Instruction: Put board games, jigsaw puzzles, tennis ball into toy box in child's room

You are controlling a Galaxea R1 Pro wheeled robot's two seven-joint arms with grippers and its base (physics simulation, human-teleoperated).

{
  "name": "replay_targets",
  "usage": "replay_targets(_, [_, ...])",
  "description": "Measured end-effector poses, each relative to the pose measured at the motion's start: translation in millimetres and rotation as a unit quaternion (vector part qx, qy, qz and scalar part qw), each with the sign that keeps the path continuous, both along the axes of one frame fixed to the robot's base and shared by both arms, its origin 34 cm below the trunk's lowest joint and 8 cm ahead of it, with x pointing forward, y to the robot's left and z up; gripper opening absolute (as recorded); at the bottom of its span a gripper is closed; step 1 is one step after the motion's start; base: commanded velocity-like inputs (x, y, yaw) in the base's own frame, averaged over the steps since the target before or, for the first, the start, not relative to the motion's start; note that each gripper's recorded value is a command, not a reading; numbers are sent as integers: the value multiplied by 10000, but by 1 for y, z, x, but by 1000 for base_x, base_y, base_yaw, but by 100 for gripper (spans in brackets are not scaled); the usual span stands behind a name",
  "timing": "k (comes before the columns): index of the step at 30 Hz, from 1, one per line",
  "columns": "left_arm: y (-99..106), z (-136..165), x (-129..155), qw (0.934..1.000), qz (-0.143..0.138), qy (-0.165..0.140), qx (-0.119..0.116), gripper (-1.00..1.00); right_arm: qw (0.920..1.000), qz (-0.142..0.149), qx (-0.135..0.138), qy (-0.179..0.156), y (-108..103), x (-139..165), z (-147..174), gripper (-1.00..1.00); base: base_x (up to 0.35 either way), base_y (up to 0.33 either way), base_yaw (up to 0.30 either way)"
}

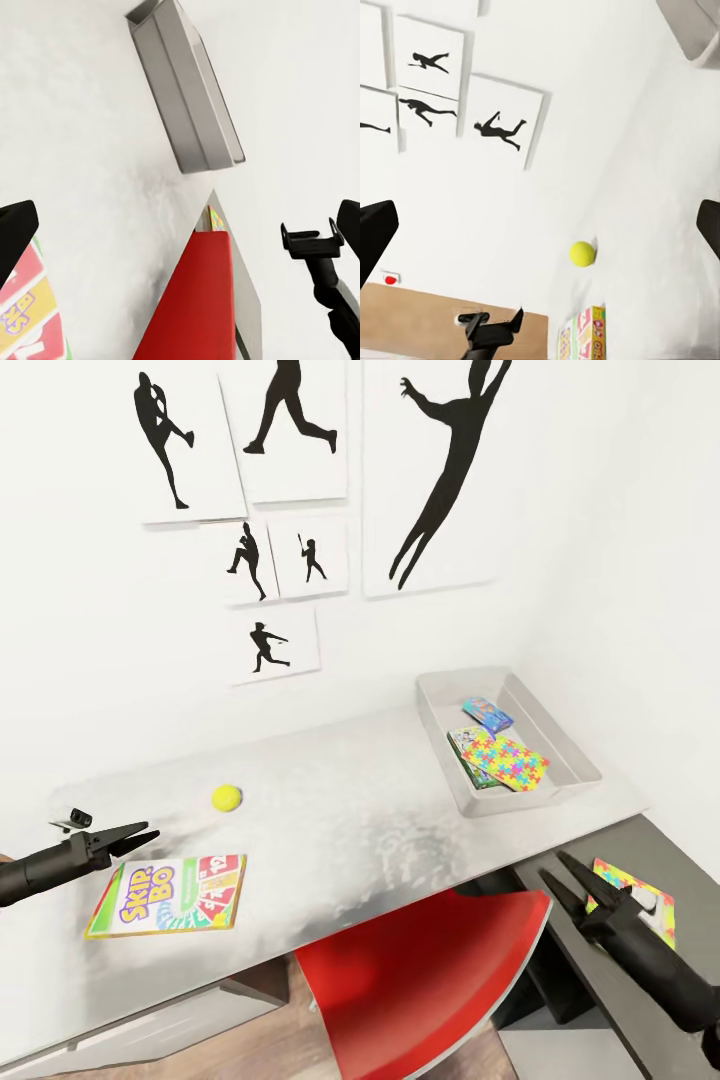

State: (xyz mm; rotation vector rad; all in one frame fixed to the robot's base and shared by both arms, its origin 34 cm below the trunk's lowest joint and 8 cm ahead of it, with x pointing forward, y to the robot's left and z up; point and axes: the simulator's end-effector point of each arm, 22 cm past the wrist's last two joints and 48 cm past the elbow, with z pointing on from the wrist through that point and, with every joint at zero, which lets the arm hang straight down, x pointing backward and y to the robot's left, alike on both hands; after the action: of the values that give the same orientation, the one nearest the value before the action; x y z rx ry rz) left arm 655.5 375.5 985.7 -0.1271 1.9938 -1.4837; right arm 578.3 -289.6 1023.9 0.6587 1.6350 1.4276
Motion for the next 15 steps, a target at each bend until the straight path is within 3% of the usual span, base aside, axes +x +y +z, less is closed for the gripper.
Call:
replay_targets(7, [0,0,0,10000,-1,0,-3,100,9996,192,-220,-30,25,46,9,100,0,0,0])
replay_targets(15, [0,0,0,10000,-1,1,-3,100,9951,412,-838,318,65,104,8,100,0,0,0])
